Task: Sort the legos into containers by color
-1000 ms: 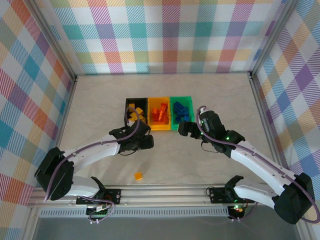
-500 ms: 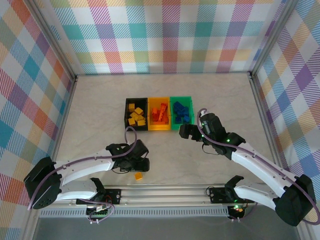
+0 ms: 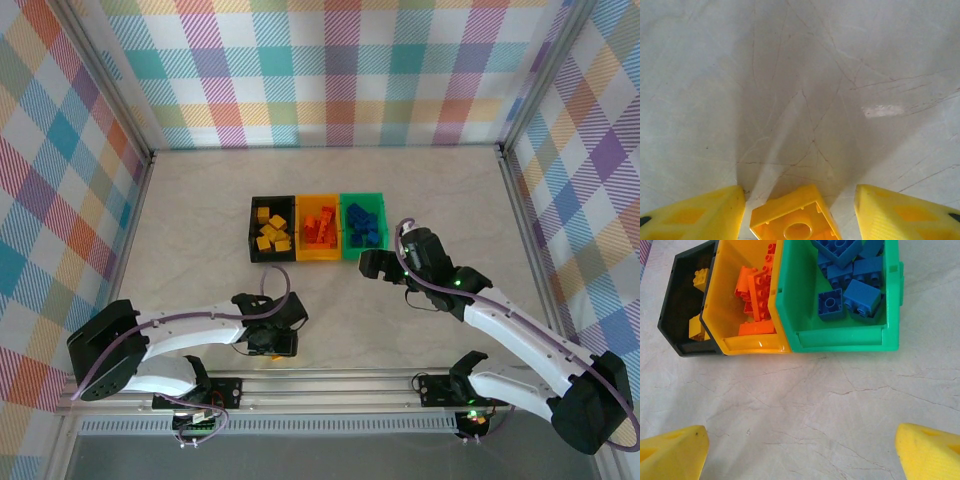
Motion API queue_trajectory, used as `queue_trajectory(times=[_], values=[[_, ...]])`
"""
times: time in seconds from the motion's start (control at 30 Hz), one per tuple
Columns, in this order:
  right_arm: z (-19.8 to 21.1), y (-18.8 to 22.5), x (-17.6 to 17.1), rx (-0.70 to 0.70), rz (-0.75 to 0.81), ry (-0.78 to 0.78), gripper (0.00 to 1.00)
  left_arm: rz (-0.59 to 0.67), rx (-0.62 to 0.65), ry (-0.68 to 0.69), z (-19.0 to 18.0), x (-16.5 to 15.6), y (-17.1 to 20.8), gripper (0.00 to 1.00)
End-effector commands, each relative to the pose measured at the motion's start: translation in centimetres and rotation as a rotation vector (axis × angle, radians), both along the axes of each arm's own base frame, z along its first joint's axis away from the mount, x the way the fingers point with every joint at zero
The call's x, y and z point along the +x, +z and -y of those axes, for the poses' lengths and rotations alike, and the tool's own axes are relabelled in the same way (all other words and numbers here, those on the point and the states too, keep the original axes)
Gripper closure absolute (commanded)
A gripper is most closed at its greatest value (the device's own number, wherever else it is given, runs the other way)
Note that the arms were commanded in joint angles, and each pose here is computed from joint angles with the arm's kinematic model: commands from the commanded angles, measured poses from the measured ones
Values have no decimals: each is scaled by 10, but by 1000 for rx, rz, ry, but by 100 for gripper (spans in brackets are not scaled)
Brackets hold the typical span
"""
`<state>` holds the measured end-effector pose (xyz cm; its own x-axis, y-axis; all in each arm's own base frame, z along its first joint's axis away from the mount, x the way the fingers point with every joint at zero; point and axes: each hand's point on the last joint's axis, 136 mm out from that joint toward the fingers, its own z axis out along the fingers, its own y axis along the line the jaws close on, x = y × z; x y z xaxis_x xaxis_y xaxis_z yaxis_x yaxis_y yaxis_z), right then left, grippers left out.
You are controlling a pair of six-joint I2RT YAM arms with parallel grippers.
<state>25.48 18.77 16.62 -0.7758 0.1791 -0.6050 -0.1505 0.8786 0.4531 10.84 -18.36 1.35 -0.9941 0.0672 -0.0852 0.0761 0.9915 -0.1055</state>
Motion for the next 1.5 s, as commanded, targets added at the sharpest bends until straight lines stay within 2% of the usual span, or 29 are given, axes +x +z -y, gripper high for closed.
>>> queue_trajectory(times=[0.0, 0.17, 0.43, 0.6, 0.7, 0.87, 0.93, 1.03, 1.23, 1.47], values=[[4, -2, 0, -5, 8, -11, 4, -55, 40, -15, -5, -15, -14, 45], [6, -5, 1, -11, 5, -17, 4, -54, 45, -19, -5, -16, -14, 57], [7, -4, 2, -7, 7, -25, 4, -11, 26, -7, 0, -8, -3, 66], [8, -4, 2, -5, 10, -26, 4, 80, -7, 16, 5, 16, 21, 67], [8, -3, 1, -3, 13, -27, 4, 165, -66, 61, 9, 49, 48, 67], [9, -3, 2, -3, 11, -32, 4, 340, -185, 190, 15, 129, 99, 66], [10, -5, 1, -8, 5, -30, 4, 405, -195, 230, 17, 164, 114, 66], [11, -5, 2, -10, 5, -32, 4, 478, -135, 248, 19, 210, 125, 66], [14, -1, 3, -12, 14, -40, 4, 570, -12, 293, 13, 281, 135, 66], [18, 1, 3, -15, 18, -48, 4, 591, 45, 392, -11, 332, 130, 67]])
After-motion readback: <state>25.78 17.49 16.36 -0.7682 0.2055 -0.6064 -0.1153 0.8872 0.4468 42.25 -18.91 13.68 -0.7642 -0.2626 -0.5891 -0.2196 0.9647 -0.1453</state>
